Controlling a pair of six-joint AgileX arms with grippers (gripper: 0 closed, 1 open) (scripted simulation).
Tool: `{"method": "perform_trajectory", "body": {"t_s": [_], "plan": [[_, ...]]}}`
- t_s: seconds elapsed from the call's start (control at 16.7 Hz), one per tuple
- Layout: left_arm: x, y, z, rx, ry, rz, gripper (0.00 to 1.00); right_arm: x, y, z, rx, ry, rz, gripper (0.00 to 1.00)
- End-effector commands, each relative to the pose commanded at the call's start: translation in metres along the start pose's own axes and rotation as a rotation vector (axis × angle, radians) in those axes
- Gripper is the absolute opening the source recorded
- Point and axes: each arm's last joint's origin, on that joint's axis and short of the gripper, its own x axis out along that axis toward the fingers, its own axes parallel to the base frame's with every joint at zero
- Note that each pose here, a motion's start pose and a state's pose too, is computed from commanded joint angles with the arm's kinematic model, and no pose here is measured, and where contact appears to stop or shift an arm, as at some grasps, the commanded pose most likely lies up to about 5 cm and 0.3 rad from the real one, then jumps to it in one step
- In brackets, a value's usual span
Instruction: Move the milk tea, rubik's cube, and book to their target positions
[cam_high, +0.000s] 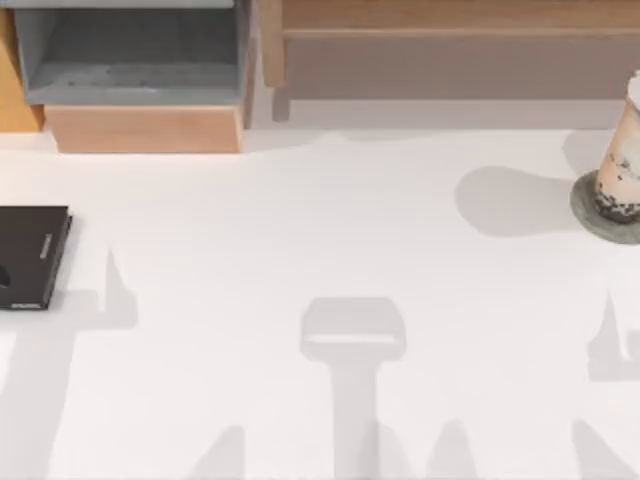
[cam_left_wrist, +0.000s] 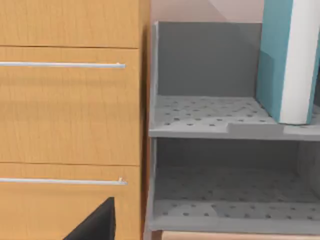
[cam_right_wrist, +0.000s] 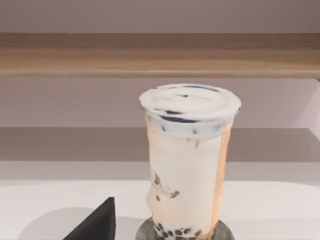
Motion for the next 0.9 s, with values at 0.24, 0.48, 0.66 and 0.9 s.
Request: {"method": "perform_trajectory", "body": {"t_s": [0.24, 0.48, 0.66, 0.9], "plan": [[0.055, -0.011, 0.054, -0.014, -0.005, 0.006, 1.00, 0.000, 0.000, 0.000, 0.000, 0.000, 0.000, 1.00], [0.147, -0.036, 0.072, -0.017, 0.031, 0.004, 1.00, 0.000, 0.000, 0.000, 0.000, 0.000, 0.000, 1.00], [0.217, -0.063, 0.055, -0.012, 0.064, -0.002, 1.00, 0.000, 0.000, 0.000, 0.000, 0.000, 0.000, 1.00], [0.282, -0.099, 0.015, -0.004, 0.086, -0.015, 1.00, 0.000, 0.000, 0.000, 0.000, 0.000, 0.000, 1.00]]}}
